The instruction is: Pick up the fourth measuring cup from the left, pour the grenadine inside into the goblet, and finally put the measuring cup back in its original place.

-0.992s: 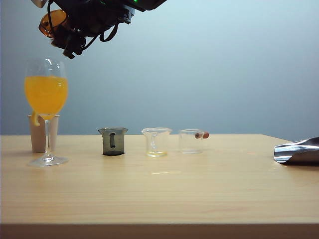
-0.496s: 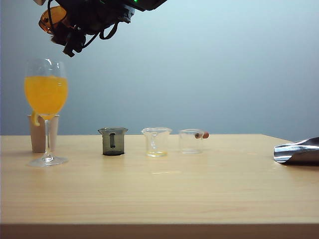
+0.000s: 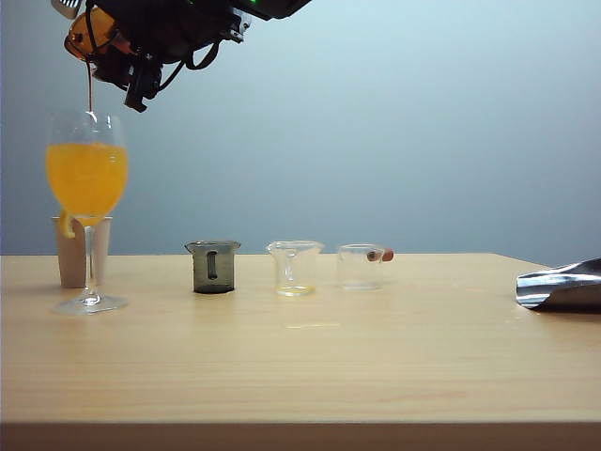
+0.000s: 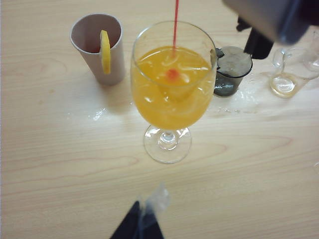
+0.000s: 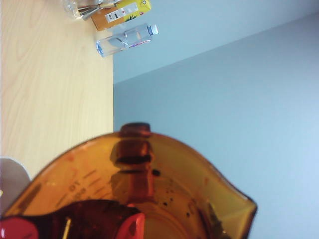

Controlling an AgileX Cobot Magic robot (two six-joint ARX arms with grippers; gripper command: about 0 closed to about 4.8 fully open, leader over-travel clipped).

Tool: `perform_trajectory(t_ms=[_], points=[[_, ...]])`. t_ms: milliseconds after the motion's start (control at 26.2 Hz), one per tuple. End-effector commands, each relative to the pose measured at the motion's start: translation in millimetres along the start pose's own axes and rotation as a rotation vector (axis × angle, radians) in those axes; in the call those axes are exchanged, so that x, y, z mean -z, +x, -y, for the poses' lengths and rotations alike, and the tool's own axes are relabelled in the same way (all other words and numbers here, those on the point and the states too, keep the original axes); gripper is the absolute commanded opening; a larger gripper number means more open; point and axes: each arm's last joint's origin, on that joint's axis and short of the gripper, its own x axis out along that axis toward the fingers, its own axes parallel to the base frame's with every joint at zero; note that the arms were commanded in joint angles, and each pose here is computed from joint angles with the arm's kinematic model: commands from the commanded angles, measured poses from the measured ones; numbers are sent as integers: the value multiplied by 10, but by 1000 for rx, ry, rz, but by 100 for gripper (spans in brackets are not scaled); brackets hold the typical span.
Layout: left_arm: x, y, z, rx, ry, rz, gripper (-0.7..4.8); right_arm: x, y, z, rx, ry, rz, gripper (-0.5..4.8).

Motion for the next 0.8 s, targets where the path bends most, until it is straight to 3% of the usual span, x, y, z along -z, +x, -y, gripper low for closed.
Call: perform_trajectory(t_ms=[38,801], points=[[-16,-15,-2,0,-7,15,-3,-58,-17,79,35,-45,19,144],[-16,-15,-2,0,-6,15,-2,-82,-13,74,33,-116,29,144]])
